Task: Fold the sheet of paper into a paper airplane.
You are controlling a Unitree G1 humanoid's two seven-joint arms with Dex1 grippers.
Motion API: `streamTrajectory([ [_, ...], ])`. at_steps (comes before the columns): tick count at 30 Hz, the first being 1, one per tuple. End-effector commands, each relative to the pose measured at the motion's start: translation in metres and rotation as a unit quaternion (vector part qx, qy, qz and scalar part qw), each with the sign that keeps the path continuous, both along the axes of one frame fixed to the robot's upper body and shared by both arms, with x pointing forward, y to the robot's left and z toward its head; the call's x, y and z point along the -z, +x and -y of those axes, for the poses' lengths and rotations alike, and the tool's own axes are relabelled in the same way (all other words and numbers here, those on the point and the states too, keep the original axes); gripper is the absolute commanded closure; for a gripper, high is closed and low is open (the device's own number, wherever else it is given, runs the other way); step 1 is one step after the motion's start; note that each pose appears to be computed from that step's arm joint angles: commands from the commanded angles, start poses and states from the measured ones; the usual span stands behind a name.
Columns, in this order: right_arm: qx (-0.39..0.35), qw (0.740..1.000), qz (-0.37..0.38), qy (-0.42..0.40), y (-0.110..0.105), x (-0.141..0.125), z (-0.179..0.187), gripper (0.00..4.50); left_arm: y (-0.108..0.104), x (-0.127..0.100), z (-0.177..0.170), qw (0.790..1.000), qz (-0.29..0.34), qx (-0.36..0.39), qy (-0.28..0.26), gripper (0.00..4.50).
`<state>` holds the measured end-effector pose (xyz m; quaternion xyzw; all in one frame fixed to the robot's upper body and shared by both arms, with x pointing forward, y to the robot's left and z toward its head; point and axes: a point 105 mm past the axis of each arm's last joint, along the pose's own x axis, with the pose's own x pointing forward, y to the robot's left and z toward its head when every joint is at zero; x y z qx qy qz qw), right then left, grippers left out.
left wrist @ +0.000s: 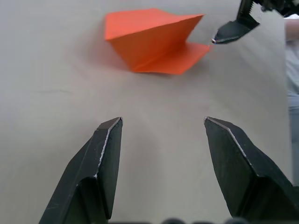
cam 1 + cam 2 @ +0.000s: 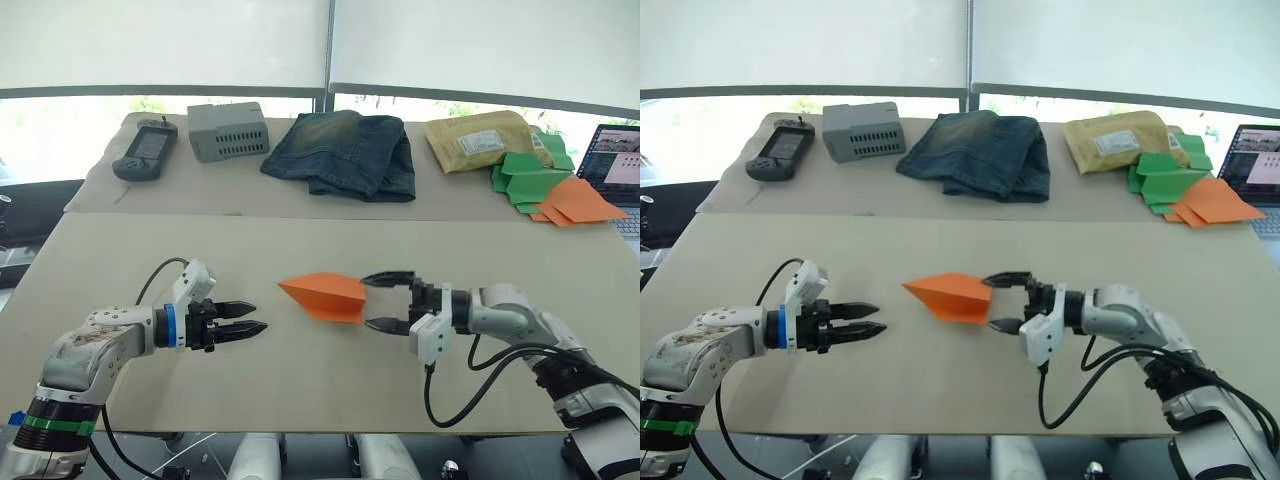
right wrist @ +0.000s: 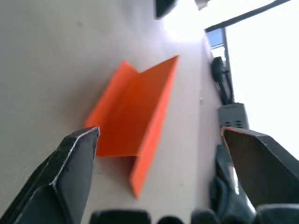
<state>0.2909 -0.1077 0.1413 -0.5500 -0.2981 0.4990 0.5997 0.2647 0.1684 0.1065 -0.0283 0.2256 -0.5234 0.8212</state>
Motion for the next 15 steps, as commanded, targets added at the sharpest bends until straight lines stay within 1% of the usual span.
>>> streamTrajectory([
  [1, 0.037, 0.996, -0.016, 0.076, 0.01, -0.039, -0.003, 0.03, 0.0, -0.012, 0.009, 0.999, 0.017, 0.023, -0.014, 1.57],
  [3, 0.065, 0.989, -0.063, 0.113, 0.019, -0.048, -0.005, 0.03, 0.001, -0.011, 0.009, 0.999, 0.016, 0.024, -0.014, 1.57],
  [4, 0.089, 0.982, -0.1, 0.13, 0.028, -0.048, -0.003, 0.28, 0.001, -0.011, 0.009, 1.0, 0.018, 0.023, -0.011, 1.57],
  [6, 0.131, 0.973, -0.14, 0.131, 0.04, -0.04, 0.002, 0.87, 0.003, -0.01, 0.009, 1.0, 0.02, 0.022, -0.008, 1.57],
  [8, 0.165, 0.949, -0.216, 0.157, 0.049, -0.03, 0.003, 1.58, 0.003, -0.012, 0.008, 1.0, 0.021, 0.018, -0.009, 1.57],
  [9, 0.176, 0.94, -0.243, 0.163, 0.051, -0.026, 0.003, 1.93, 0.003, -0.013, 0.007, 1.0, 0.022, 0.017, -0.01, 1.57],
  [11, 0.169, 0.928, -0.288, 0.165, 0.05, -0.02, -0.006, 2.62, 0.003, -0.013, 0.006, 1.0, 0.022, 0.015, -0.008, 1.57],
  [13, 0.187, 0.903, -0.351, 0.164, 0.053, -0.009, -0.013, 3.3, 0.002, -0.012, 0.004, 1.0, 0.023, 0.01, -0.003, 1.57],
  [15, 0.181, 0.882, -0.4, 0.17, 0.05, -0.003, -0.021, 4.02, 0.003, -0.012, 0.001, 1.0, 0.029, -0.004, 0.002, 1.57],
])
